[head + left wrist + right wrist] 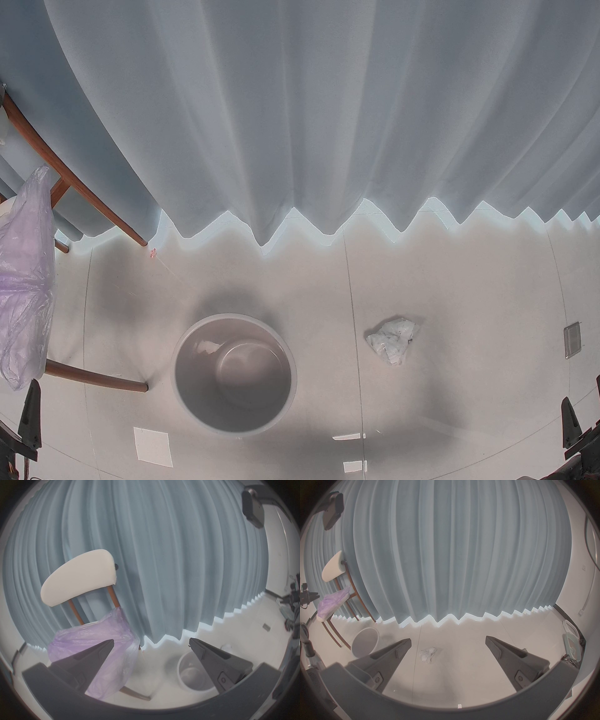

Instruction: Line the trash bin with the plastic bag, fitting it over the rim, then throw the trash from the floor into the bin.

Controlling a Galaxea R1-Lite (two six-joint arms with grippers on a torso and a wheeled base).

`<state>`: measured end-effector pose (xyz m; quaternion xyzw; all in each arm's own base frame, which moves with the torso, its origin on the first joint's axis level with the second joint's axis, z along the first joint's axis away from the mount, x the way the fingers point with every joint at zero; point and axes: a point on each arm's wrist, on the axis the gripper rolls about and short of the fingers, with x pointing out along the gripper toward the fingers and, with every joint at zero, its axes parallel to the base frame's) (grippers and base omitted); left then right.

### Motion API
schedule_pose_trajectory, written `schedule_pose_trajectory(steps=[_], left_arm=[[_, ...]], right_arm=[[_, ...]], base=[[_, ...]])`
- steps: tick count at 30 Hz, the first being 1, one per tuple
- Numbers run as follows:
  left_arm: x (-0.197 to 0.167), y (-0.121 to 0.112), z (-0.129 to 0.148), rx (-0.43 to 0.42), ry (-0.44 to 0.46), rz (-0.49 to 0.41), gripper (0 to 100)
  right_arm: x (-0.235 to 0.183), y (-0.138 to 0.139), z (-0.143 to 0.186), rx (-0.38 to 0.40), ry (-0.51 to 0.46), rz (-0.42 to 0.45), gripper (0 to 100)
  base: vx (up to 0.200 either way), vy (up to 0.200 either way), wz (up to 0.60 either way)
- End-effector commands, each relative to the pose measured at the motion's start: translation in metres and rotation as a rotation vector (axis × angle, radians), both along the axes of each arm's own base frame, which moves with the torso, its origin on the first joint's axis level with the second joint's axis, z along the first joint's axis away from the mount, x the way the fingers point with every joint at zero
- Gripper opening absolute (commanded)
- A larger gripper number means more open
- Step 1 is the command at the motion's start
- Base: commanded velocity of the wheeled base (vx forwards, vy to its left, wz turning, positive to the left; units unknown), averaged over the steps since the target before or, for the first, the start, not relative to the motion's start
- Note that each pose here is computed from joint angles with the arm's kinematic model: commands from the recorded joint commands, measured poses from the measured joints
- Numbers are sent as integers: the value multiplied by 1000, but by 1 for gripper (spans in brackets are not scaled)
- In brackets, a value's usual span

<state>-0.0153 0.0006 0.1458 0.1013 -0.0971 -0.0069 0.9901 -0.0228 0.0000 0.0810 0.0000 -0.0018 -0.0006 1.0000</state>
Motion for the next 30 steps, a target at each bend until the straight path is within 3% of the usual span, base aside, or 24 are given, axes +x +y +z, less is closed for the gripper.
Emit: schedule_pose_trajectory(steps=[1, 8, 11, 15, 26, 30], left_arm=[[-23, 0, 20, 167, -33, 31, 100], [-20, -1, 26, 259, 4, 89, 100], [-16, -4, 28, 340, 48, 194, 100], [-11, -7, 25, 371, 122, 275, 100], [1, -2, 19, 515, 313, 359, 100], [11, 1, 22, 527, 372, 378, 100]], right_arm=[[0, 0, -5, 0, 1, 0, 100], [0, 0, -5, 0, 1, 0, 100], [0, 0, -5, 0, 1, 0, 100], [0, 0, -5, 0, 1, 0, 100], [0, 0, -5, 0, 1, 0, 100], [0, 0, -5, 0, 1, 0, 100]], base=[[0, 0, 0], [0, 0, 0], [0, 0, 0], [0, 0, 0], [0, 0, 0], [0, 0, 0]])
